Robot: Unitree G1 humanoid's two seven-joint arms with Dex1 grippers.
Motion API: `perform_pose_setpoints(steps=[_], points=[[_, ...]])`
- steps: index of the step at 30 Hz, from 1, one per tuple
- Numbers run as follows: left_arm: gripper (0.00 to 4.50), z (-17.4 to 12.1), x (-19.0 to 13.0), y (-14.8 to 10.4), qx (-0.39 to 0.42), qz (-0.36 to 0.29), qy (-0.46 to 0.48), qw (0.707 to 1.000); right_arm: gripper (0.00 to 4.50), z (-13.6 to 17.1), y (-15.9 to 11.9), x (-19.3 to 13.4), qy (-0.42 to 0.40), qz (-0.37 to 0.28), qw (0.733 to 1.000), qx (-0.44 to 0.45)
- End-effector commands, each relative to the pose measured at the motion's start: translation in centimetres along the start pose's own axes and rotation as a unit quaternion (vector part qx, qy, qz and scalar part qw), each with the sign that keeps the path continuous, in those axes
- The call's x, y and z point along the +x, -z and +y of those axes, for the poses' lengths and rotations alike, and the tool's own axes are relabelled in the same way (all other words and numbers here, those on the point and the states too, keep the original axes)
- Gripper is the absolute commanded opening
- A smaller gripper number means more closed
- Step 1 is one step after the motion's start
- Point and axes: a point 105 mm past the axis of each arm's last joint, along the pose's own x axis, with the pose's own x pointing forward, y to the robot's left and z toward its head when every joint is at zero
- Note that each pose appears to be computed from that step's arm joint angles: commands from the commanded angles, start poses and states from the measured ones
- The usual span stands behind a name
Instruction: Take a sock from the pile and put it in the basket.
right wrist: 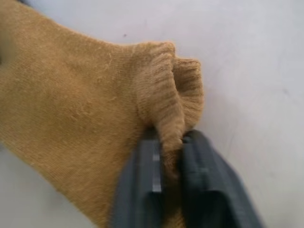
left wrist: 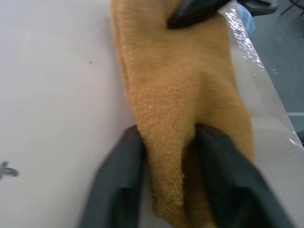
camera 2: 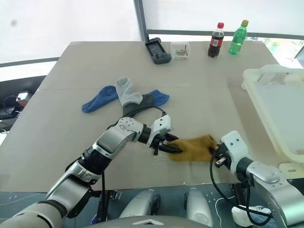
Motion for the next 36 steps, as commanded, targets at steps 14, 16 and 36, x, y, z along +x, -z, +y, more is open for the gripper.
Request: perform_pose_setpoints(steps=[14, 16, 36], points=[[0.04, 8.5, -5.5, -0.7, -0.006, -0.006, -0.127, 0.992, 0.00, -3.0, -5.5, 7.6, 0.094, -0.037, 0.995, 0.019], [0.04, 8.8, -5.7, -1.5, -0.035, -0.036, -0.127, 0.991, 0.00, -3.1, -5.3, 7.7, 0.097, -0.030, 0.995, 0.022], [2.64, 4.4, -5.4, 0.1, -0.253, -0.121, -0.192, 0.940, 0.00, -1.4, -4.9, 6.7, 0.076, -0.033, 0.996, 0.019]])
